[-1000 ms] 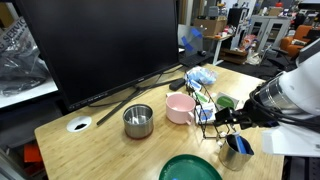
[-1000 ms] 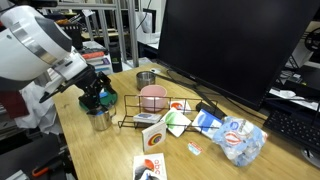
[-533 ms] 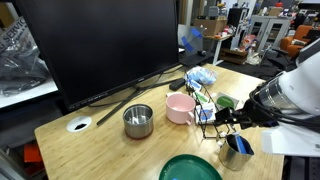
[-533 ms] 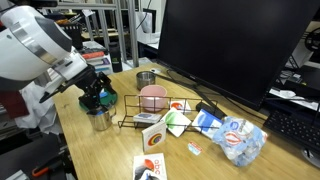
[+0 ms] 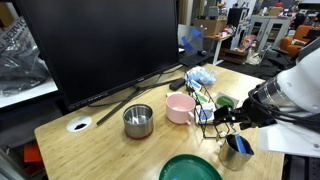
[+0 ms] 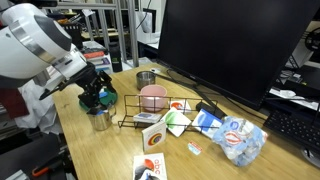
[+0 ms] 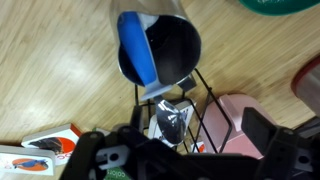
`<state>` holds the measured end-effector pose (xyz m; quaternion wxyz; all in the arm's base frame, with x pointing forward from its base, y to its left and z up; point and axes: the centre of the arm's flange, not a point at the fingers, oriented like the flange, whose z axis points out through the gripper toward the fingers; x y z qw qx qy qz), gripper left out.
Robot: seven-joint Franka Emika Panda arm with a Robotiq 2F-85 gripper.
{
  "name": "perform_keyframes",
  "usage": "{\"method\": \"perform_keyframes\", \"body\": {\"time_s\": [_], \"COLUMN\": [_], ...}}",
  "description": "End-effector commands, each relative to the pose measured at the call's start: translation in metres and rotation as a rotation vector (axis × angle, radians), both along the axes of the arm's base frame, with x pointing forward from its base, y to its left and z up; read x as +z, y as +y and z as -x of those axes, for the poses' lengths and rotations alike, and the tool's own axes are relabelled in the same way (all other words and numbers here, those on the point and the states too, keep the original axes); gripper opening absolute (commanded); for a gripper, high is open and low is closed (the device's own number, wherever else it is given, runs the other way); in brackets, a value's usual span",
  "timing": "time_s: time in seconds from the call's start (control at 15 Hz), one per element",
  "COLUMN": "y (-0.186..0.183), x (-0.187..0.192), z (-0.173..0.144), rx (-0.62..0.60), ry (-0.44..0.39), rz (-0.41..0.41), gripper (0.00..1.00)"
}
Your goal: Take one spoon on the plate and put it in the silver jar
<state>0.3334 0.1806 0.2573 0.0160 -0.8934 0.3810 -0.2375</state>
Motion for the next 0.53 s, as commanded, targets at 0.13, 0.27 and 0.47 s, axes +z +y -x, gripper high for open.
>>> {"method": "perform_keyframes", "body": {"time_s": [0.13,0.27,0.47], "y": [-0.052,-0.080,-0.091], "x": [0.025,0.027,0.014], "z": [-0.017,-0.032,-0.044], "rx": [-0.125,-0.188,-0.206], "ry": [0.010,0.017,0.021], "rz": [0.018,0.013,0.008], "gripper": [1.00,1.00,1.00]}}
